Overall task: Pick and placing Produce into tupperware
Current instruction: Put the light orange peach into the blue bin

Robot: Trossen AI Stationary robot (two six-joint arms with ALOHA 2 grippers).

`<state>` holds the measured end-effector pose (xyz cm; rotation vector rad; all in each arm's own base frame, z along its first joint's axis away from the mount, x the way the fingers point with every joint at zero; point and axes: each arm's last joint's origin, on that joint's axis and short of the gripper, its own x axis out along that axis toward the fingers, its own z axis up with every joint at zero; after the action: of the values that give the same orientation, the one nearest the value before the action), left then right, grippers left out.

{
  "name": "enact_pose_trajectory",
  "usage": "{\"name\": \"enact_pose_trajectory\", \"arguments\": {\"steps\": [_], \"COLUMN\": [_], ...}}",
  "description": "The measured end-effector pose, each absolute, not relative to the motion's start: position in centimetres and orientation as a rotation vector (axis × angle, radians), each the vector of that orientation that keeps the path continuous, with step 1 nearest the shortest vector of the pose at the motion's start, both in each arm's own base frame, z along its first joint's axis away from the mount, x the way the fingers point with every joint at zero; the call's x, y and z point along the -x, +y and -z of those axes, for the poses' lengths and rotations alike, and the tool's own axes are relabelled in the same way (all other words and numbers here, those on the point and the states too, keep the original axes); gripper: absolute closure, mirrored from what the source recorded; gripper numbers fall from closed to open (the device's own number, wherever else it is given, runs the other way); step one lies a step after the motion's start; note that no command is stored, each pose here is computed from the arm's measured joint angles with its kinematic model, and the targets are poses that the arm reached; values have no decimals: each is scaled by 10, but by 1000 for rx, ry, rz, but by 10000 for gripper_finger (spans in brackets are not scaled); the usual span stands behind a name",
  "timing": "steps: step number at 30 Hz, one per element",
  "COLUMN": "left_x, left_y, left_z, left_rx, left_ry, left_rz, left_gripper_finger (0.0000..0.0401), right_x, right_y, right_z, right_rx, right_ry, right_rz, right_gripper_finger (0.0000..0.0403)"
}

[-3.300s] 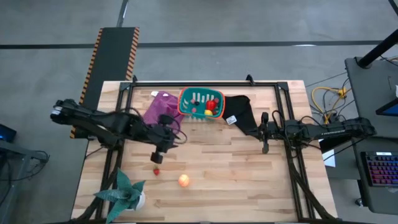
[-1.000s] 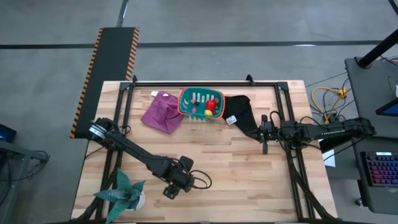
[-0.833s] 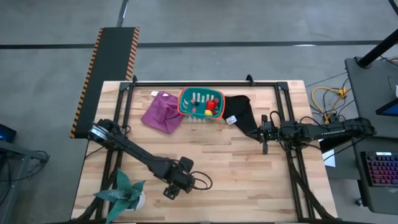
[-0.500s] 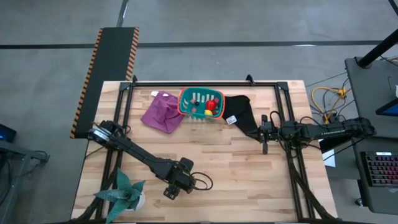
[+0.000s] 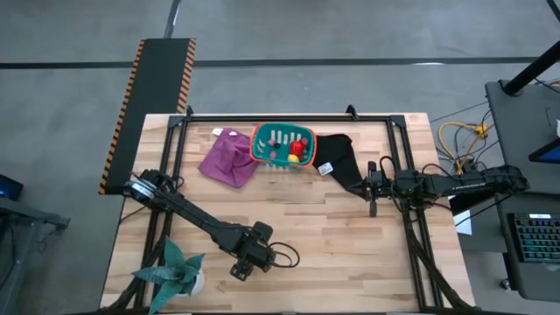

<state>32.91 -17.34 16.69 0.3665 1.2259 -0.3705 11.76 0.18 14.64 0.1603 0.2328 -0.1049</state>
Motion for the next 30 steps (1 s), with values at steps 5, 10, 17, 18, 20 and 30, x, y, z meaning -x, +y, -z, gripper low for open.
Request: {"name": "enact_pose_trajectory", "arguments": {"steps": [5, 10, 17, 18, 20, 30], "left_x": [-329, -330, -331, -331, -331, -331], "left_y": [-173, -172, -172, -172, -171, -172], "left_z": [-167, -167, -167, -167, -167, -167], "left_rx": [-366, -362, -361, -361, -361, -361], "left_ry": [1224, 1220, 1220, 1220, 1220, 1219], "left_rz": [371, 367, 365, 365, 365, 366], "left_gripper_finger": [56, 65, 110, 116, 128, 162], "right_x": [-118, -118, -118, -118, -118, -118], "right_y": [2, 2, 2, 2, 2, 2], "right_z": [-146, -146, -146, -146, -146, -146], "right_rx": [-160, -160, -160, -160, -160, -161], "right_ry": [233, 233, 233, 233, 233, 233], "right_rz": [105, 105, 105, 105, 105, 105], "right_gripper_finger": [394, 394, 394, 394, 394, 394]}}
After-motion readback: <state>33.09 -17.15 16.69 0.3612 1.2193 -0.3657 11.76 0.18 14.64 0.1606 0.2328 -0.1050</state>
